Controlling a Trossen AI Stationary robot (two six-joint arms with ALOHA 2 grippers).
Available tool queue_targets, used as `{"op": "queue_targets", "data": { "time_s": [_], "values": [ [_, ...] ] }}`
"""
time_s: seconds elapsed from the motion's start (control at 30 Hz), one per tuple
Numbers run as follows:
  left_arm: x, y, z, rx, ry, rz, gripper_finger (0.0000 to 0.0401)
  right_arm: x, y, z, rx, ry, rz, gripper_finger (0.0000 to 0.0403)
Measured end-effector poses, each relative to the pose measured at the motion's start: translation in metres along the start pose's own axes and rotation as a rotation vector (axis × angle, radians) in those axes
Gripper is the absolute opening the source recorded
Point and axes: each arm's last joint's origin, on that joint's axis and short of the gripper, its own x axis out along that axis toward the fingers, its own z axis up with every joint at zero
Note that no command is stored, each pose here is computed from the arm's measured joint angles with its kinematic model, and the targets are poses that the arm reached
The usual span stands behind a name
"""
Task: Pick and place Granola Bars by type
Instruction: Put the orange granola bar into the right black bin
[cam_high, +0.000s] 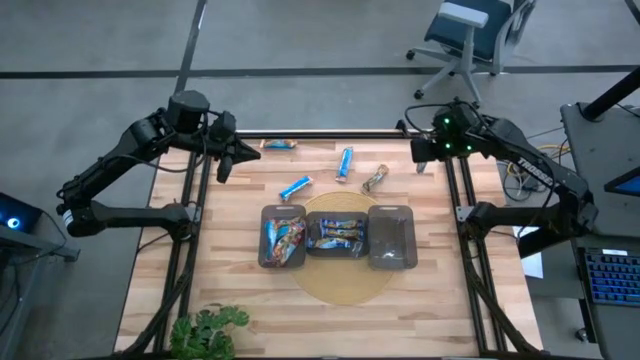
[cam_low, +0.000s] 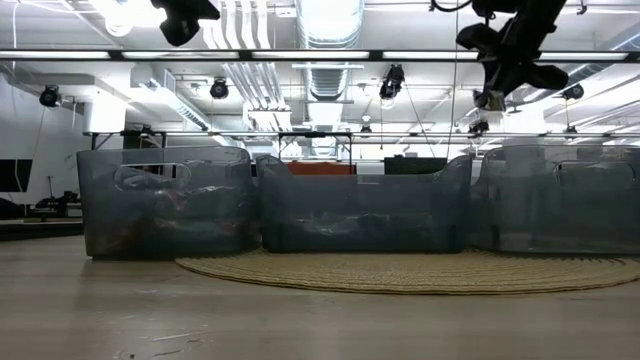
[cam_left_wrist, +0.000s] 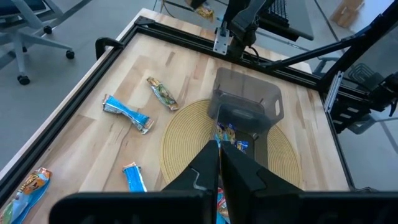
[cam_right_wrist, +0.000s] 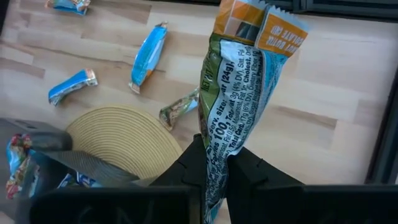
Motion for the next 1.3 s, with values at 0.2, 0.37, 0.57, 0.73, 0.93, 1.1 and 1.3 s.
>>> {"op": "queue_targets", "data": {
  "time_s": [0.2, 0.37, 0.57, 0.73, 0.93, 1.1, 1.3],
  "values": [
    [0.000, 0.000, 0.000, -0.001, 0.000, 0.000, 0.0000, -0.002, 0.003, -0.002, -0.051, 0.026, 0.033, 0.0024],
    [0.000, 0.000, 0.000, -0.006, 0.000, 0.000, 0.0000, -0.009, 0.014, -0.005, -0.118, 0.040, 0.100, 0.0024],
    [0.000, 0.000, 0.000, -0.018, 0.000, 0.000, 0.0000, -0.026, 0.037, -0.016, -0.265, 0.041, 0.197, 0.0024],
    [0.000, 0.000, 0.000, -0.019, 0.000, 0.000, 0.0000, -0.044, 0.056, -0.028, -0.385, 0.046, 0.294, 0.0024],
    [0.000, 0.000, 0.000, -0.018, 0.000, 0.000, 0.0000, -0.064, 0.072, -0.043, -0.516, 0.053, 0.398, 0.0024],
    [0.000, 0.000, 0.000, -0.019, 0.000, 0.000, 0.0000, -0.075, 0.080, -0.055, -0.629, 0.068, 0.467, 0.0024],
    [0.000, 0.000, 0.000, -0.019, 0.000, 0.000, 0.0000, -0.078, 0.086, -0.069, -0.728, 0.095, 0.505, 0.0024]
  ]
}}
